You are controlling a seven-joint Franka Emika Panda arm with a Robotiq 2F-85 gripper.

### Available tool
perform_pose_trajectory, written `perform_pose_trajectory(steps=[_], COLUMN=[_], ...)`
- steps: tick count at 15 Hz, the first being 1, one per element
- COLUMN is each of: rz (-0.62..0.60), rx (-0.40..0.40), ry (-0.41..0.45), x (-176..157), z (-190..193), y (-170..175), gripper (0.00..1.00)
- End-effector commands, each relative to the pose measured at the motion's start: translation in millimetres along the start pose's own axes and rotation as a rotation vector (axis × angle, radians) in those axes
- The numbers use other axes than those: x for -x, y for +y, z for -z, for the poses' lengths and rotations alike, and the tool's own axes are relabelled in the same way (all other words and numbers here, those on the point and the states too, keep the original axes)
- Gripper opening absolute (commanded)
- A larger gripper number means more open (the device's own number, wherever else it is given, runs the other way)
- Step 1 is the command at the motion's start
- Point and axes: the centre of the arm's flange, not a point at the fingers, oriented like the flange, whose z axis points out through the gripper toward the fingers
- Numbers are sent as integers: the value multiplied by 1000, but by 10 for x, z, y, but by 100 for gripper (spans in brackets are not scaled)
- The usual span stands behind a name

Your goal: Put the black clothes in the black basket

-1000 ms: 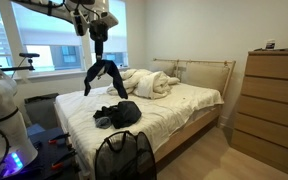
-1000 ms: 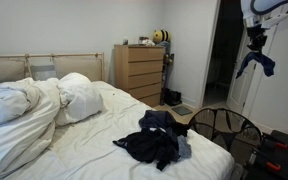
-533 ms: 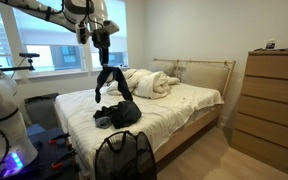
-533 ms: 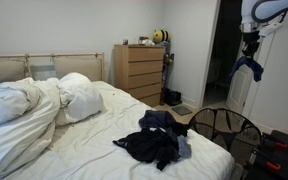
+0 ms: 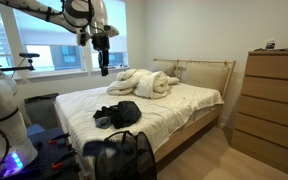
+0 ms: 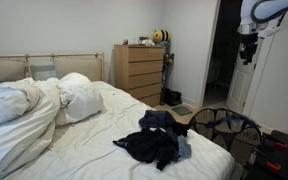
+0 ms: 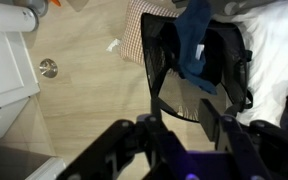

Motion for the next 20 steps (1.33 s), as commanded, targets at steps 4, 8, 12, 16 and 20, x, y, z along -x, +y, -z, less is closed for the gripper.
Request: perform_pose_trajectory(steps=[4, 8, 12, 16, 20], rz=[80, 248, 446, 641, 792], rx=[-53, -125, -225, -278, -281], ry=[21, -10, -58, -136, -251], x=[43, -59, -181, -259, -337], z=[14, 58, 32, -149, -458], y=[-129, -514, -1121, -1766, -2284], gripper=[98, 100, 100, 100, 100])
